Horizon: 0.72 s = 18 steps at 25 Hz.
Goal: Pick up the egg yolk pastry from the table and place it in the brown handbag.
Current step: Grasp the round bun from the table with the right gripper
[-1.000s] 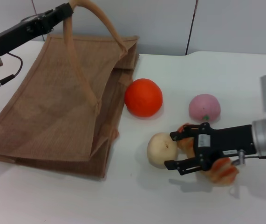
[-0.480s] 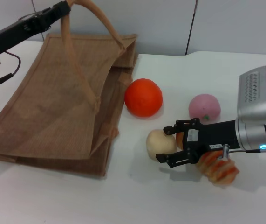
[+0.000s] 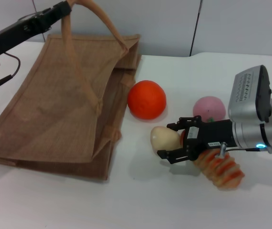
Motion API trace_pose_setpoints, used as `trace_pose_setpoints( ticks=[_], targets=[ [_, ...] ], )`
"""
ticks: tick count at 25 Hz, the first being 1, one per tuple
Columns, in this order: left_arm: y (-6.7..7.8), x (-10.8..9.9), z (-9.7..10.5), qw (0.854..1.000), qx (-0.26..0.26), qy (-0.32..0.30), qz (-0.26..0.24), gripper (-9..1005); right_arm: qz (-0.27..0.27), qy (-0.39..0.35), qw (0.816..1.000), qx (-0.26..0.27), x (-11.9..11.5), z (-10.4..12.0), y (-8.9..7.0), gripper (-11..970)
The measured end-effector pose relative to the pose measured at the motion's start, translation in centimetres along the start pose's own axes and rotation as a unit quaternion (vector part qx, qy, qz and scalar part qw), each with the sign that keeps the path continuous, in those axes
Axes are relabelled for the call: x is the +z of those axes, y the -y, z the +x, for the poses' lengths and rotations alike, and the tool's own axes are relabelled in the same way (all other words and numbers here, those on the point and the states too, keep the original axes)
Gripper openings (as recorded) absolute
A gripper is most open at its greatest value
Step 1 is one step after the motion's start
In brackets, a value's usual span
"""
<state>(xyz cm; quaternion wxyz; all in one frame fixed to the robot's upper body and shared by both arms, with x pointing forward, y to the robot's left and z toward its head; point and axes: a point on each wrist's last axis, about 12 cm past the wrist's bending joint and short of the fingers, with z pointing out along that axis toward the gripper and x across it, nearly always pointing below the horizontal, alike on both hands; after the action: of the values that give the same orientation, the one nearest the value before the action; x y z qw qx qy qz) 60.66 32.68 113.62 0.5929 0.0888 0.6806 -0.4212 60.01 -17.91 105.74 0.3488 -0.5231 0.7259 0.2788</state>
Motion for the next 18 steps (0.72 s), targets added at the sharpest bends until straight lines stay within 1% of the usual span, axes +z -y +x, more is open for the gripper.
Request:
trace_pose_setpoints(
  ticks=[8,14,18],
  targets=[
    [-0.03,0.01,0.0,1.0,0.0,0.0,-0.001,127,0.011,-0.003,1.0,-0.002,0.23,-0.36,0.33,877],
    [-0.03,0.03,0.01,1.0,0.0,0.0,-0.002,127,0.012,-0.002,1.0,-0.004,0.32,-0.73,0.49,750],
    [-0.04,0.06,-0.01,1.0,0.0,0.0,-0.002,128,0.025,-0.009,1.0,0.004,0.33,-0.68,0.83,672]
  ],
)
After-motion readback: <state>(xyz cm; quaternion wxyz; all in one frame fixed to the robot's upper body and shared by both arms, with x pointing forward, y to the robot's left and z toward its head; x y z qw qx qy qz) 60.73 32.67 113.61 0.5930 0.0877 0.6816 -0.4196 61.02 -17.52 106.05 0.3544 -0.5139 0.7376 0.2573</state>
